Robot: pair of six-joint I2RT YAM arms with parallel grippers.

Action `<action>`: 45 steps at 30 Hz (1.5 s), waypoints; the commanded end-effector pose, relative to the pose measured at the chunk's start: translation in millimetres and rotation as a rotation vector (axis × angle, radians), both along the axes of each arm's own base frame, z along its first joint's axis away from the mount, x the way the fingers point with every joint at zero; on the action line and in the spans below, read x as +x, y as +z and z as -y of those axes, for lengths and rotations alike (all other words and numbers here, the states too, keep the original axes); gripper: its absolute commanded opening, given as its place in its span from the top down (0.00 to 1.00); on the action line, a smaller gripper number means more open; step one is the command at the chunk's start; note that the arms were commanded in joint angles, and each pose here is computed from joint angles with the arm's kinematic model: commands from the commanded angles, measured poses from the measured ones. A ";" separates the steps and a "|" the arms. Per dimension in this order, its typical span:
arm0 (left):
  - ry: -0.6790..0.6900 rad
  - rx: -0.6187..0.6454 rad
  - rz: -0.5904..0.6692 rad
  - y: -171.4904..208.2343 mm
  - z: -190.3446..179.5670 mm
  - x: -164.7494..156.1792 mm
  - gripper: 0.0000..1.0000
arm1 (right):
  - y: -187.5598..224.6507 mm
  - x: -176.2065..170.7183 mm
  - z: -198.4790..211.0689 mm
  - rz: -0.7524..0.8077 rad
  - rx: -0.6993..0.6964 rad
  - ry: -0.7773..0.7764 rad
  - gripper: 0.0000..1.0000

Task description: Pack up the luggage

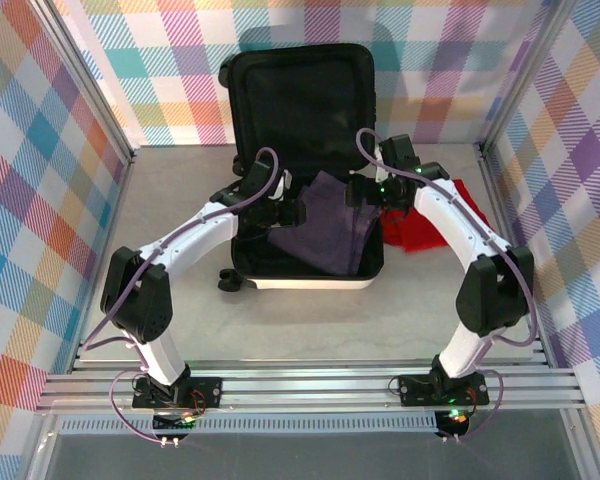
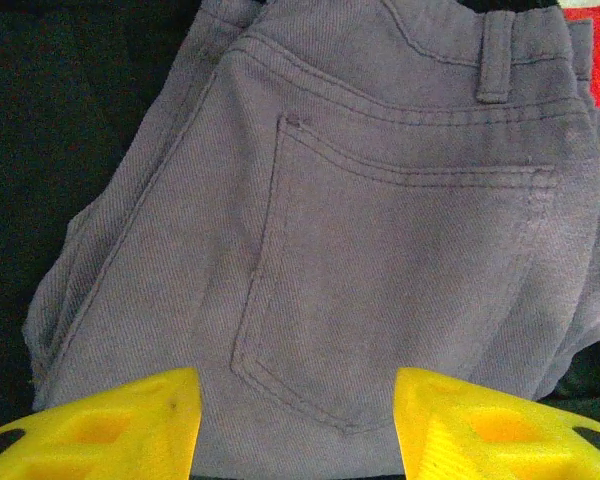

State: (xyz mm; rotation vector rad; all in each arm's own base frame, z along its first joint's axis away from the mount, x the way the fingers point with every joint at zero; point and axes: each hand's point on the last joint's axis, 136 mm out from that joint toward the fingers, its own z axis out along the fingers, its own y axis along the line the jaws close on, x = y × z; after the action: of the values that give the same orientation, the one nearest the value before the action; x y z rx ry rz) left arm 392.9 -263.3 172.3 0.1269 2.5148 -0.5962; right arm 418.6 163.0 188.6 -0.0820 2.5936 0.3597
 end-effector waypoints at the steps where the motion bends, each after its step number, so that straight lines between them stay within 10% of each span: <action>1: 0.001 0.021 -0.005 0.6 -9.7 -7.6 0.46 | -14.5 13.8 0.6 -0.043 -0.052 -0.024 0.04; 37: 0.016 0.010 0.002 5.7 -23.7 -28.1 0.47 | -61.2 22.1 -30.3 -0.169 -0.100 0.057 0.28; 45: 0.032 0.019 0.022 14.2 -30.6 -31.7 0.47 | -55.5 25.9 -42.3 -0.155 -0.080 0.118 0.73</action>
State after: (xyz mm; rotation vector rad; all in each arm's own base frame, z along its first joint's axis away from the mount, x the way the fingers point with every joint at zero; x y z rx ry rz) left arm 366.2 -244.5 177.8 0.1198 2.5083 -0.5834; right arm 447.5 187.0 130.3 -0.1539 2.7688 0.2533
